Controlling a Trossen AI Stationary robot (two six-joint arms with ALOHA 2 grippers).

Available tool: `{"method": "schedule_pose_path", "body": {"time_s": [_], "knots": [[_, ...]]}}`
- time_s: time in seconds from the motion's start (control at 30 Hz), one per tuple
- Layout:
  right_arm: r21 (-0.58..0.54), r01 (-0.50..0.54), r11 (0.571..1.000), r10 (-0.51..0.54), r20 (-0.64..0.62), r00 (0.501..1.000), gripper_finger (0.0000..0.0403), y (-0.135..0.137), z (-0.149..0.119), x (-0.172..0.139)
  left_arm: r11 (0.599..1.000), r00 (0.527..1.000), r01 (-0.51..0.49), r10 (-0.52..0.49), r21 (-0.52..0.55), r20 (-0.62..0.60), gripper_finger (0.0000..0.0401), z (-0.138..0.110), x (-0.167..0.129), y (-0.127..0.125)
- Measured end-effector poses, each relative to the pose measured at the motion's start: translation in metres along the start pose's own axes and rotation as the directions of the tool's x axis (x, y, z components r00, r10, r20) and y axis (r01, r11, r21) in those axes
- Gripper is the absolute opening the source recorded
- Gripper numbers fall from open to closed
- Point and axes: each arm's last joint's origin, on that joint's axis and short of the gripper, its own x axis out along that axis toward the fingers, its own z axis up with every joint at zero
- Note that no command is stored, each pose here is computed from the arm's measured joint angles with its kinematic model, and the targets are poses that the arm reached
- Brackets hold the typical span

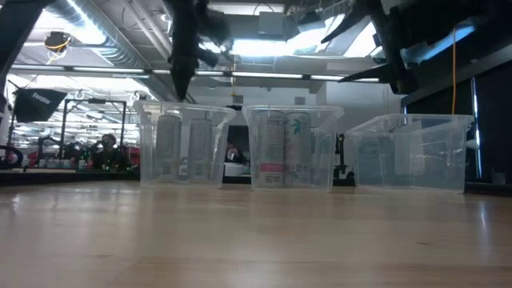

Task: Sort soda cans
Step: Put the bottom white and black starfruit soda can into the left transparent bin

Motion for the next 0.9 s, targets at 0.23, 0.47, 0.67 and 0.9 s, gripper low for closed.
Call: {"method": "schedule_pose_path", "body": {"time_s": [0.23, 0.47, 0.67, 0.9], "knots": [[0.0, 0.001, 1.0, -0.001, 0.0, 1.0, 0.0312, 0.0, -0.001, -0.003, 0.997, 0.971, 0.036, -0.02, -0.062, 0.237, 0.0354, -0.032, -0.055, 0.009], [0.006, 0.003, 1.0, -0.003, 0.013, 1.0, 0.0312, 0.0, -0.001, -0.003, 0.983, 0.874, 0.179, -0.137, -0.048, 0.466, 0.0354, -0.06, -0.106, -0.011], [0.016, 0.022, 1.0, -0.023, 0.049, 0.999, 0.0312, -0.002, 0.0, -0.003, 0.937, 0.834, 0.3, -0.166, -0.18, 0.526, 0.0354, -0.068, -0.124, -0.025], [0.037, 0.011, 0.999, -0.013, 0.059, 0.998, 0.0312, -0.001, 0.001, -0.003, 0.893, 0.889, 0.373, -0.267, -0.252, 0.372, 0.0354, -0.076, -0.121, -0.06]]}}
